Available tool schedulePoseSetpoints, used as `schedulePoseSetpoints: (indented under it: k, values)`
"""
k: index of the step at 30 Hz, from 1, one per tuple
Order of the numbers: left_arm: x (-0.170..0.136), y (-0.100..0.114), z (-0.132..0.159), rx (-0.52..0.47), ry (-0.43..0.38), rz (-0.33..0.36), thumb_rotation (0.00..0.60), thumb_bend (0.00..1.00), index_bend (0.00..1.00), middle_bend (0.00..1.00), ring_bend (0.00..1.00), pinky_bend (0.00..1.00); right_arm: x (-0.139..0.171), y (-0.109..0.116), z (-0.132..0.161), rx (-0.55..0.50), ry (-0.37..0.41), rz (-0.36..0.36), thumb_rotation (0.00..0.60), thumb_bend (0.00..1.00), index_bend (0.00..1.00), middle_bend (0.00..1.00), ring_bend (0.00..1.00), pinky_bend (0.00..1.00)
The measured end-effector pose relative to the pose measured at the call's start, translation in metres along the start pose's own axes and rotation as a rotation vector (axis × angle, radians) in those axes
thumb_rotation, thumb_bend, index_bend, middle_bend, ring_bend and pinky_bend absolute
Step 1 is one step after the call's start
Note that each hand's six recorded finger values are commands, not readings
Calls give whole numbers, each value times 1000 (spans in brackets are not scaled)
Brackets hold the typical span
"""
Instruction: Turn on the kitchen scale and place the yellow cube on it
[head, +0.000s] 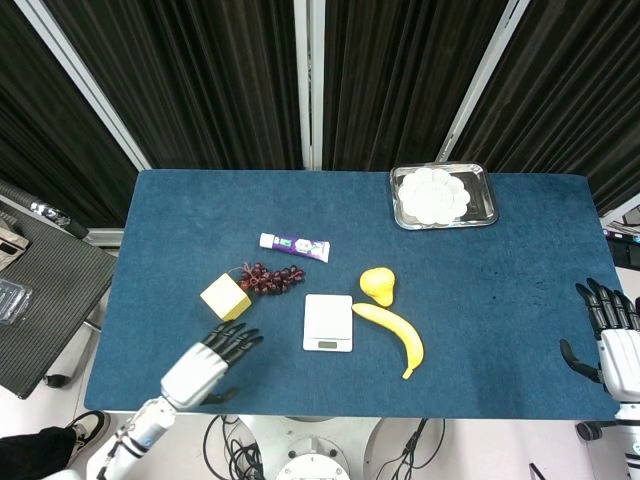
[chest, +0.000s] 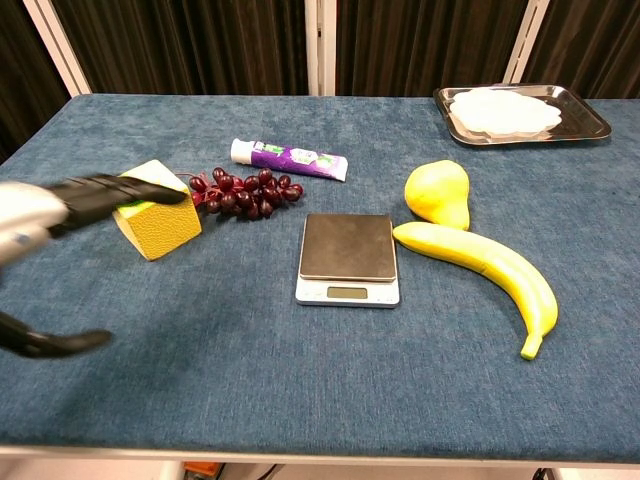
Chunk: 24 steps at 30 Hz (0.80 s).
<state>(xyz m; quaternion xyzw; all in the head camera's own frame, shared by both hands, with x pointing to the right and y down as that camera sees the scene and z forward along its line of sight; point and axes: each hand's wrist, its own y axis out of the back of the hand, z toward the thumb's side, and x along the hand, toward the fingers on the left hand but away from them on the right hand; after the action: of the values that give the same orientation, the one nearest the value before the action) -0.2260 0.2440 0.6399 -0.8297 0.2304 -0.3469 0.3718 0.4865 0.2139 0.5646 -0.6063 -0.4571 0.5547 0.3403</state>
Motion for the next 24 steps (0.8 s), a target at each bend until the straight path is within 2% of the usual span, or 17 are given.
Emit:
schedulePoseSetpoints:
  k: [6, 9, 14, 24]
  values:
    - [25, -19, 16, 5, -86, -72, 600, 281, 22, 82, 0, 5, 3, 7, -6, -13, -6, -15, 600, 282, 0, 0, 0, 0]
    - [35, -25, 15, 2, -96, -85, 600, 333, 22, 91, 0, 5, 6, 11, -10, -20, -11, -28, 600, 282, 0, 0, 0, 0]
    - [42, -29, 17, -35, -114, -68, 600, 383, 13, 204, 0, 1, 7, 13, -19, -26, -32, -32, 600, 282, 0, 0, 0, 0]
    - [63, -46, 19, -71, -154, -28, 600, 383, 12, 211, 0, 0, 4, 11, -20, -23, -30, -22, 600, 282, 0, 0, 0, 0]
